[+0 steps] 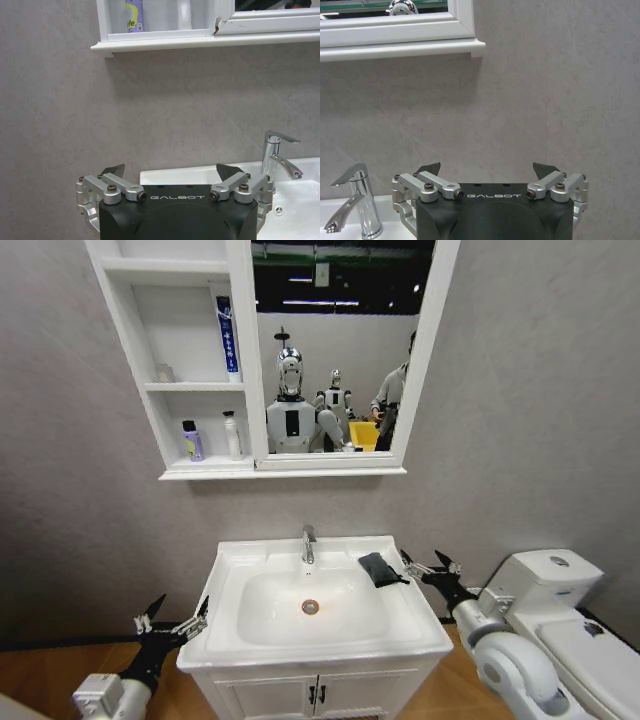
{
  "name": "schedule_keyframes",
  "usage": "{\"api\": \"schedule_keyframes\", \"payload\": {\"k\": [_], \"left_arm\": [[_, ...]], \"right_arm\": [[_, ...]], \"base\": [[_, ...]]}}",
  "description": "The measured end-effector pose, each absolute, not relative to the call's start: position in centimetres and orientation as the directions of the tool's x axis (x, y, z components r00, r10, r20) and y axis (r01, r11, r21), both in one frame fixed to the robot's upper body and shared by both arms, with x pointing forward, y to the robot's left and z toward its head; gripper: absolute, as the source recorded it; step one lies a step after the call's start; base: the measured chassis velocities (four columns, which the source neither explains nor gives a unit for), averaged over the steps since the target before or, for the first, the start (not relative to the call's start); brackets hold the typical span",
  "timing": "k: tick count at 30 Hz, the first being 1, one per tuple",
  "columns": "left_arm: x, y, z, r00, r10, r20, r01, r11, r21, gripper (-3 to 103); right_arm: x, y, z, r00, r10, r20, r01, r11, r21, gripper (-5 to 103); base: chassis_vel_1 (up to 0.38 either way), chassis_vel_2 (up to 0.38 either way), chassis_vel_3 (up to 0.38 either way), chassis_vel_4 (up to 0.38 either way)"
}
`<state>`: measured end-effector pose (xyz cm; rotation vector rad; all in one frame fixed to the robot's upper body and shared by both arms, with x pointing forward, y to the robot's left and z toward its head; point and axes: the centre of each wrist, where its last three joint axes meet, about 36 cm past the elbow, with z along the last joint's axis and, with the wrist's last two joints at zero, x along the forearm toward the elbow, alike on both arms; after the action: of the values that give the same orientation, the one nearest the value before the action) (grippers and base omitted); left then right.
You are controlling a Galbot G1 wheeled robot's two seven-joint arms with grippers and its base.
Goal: Move facial cleanser and shampoo from washbasin to cabinet, then wipe washbasin with towel.
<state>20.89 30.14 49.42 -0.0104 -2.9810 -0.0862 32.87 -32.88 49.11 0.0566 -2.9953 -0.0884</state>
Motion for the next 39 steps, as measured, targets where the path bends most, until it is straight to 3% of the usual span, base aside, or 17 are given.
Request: {"api": "schedule_keyframes", "payload": {"k": [9, 24, 39], "left_arm": [[20.9, 30.1, 49.4, -0.987, 0.002, 0.159, 0.011, 0.998, 0.057, 100], [20.9, 30.1, 49.4, -0.987, 0.002, 0.159, 0.011, 0.998, 0.057, 100], [20.9, 30.1, 49.4, -0.987, 0.002, 0.159, 0.011, 0.998, 0.057, 100]], "right_arm": [[37.4, -36.5, 45.4, -0.973, 0.004, 0.233, 0.023, 0.996, 0.081, 100], [46.0, -33.5, 43.3, -0.933, -0.067, 0.353, -0.034, 0.995, 0.098, 100], [49.4, -33.3, 37.4, -0.871, -0.045, 0.489, -0.010, 0.997, 0.073, 100]], "base": [[0.000, 0.000, 0.000, 0.000], [0.000, 0.000, 0.000, 0.000], [0.000, 0.000, 0.000, 0.000]]}}
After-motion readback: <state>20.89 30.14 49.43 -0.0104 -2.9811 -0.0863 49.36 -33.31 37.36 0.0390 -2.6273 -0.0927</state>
